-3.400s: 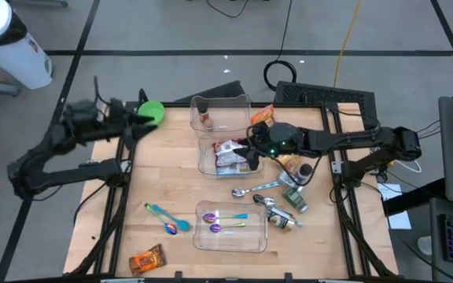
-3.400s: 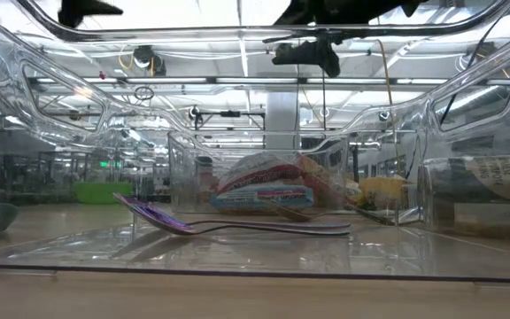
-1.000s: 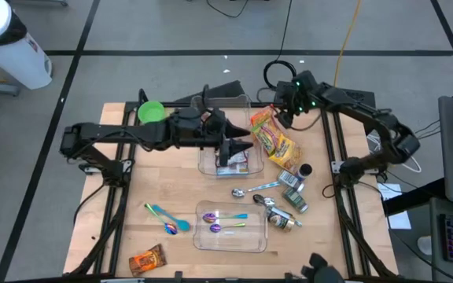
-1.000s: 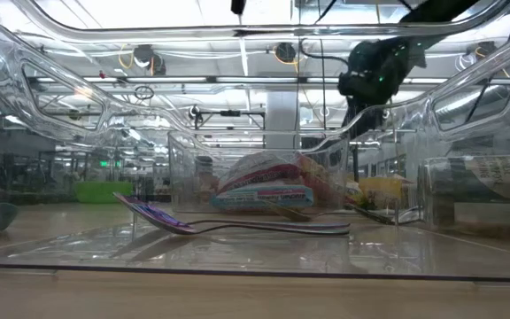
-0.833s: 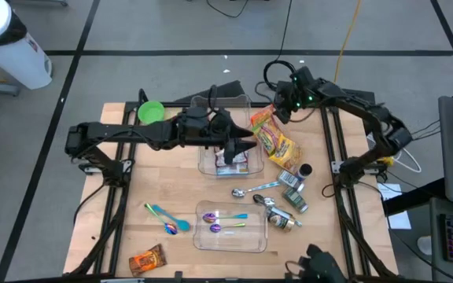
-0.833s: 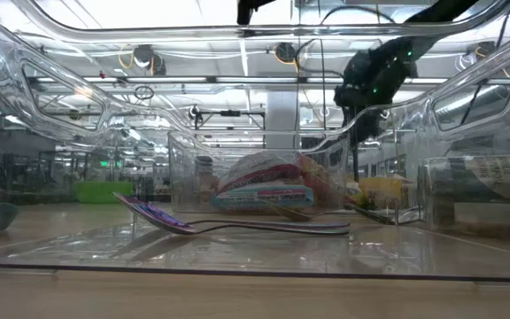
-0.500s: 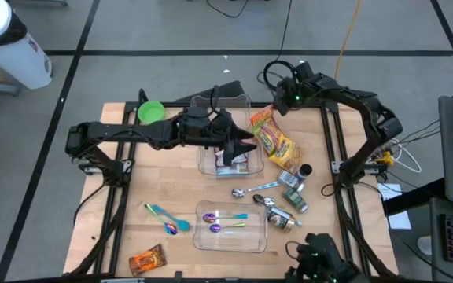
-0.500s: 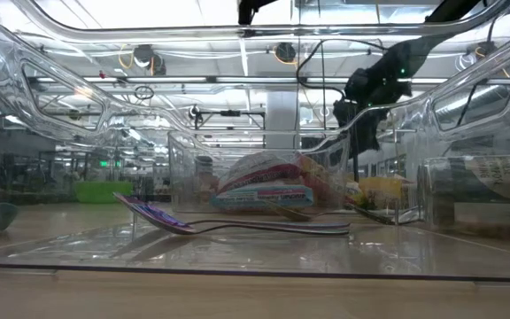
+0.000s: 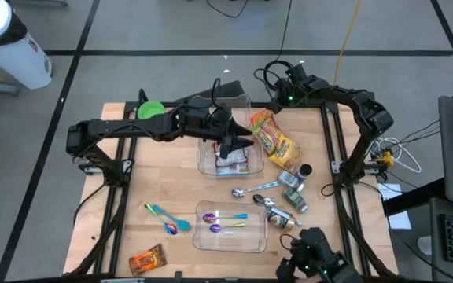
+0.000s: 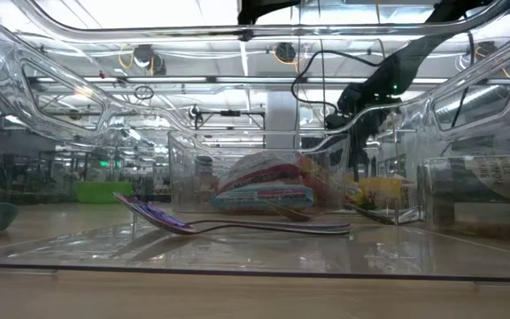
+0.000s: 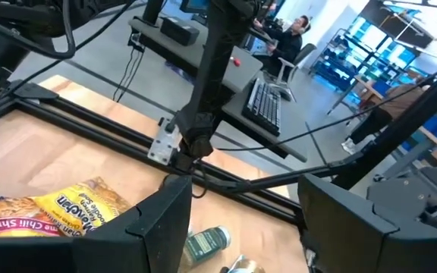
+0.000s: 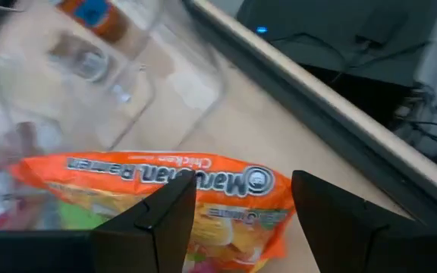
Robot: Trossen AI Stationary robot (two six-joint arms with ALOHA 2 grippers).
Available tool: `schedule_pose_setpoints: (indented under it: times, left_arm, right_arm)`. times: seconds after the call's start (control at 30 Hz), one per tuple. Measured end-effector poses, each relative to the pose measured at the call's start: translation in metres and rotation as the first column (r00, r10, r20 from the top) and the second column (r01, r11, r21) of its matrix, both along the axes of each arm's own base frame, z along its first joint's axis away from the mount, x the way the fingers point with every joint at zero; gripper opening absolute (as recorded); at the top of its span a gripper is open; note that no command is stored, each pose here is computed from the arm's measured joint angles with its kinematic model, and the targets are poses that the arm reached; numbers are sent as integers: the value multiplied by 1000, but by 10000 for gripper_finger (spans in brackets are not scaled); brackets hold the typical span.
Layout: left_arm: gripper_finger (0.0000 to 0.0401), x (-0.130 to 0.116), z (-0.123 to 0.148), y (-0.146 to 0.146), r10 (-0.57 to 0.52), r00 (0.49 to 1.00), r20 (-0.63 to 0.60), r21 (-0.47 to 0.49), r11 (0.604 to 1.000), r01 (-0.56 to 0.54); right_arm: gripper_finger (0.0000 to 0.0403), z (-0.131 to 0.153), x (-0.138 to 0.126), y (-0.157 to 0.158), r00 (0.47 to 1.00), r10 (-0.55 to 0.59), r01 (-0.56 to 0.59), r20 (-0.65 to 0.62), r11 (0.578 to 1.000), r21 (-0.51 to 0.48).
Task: Pick & Place Food Item
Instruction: Put the orange noodle pack into the middle transparent bin
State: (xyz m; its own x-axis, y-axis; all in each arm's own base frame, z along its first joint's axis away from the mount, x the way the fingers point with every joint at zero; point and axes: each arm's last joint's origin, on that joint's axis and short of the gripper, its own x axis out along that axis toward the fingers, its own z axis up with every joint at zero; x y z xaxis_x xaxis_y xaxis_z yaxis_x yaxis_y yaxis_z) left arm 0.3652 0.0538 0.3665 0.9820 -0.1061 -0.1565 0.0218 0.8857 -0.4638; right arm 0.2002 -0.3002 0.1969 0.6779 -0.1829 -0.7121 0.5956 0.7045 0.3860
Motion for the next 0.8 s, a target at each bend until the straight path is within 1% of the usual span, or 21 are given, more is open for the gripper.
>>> schedule_pose_setpoints:
  times: [0.1,0.2,0.33,0.6,0.7,0.8]
  left_arm:
    - [246,0,-1,1,2,1000,-9,2,1000,-2]
    - [246,-1,-3,1,-1,1000,-27,13,1000,1]
    - [246,-1,-4,1,-1,999,-45,10,1000,1]
    - [246,-1,-4,1,0,999,-44,9,1000,1]
    - [246,-1,-4,1,1,999,-45,2,1000,-1]
    - [246,-1,-4,1,3,999,-46,-10,1000,-3]
  right_arm:
    - [210,-1,-2,-2,998,-44,43,-42,999,-23]
    - [210,-1,-5,-3,997,-71,71,-35,997,-4]
    - [210,-1,-5,-3,997,-71,71,-34,997,6]
    - [209,-13,-2,-1,997,-69,73,-42,993,91]
    - [195,-15,-1,-2,997,-69,72,-37,992,100]
    - [162,-14,0,-3,998,-61,63,-18,993,96]
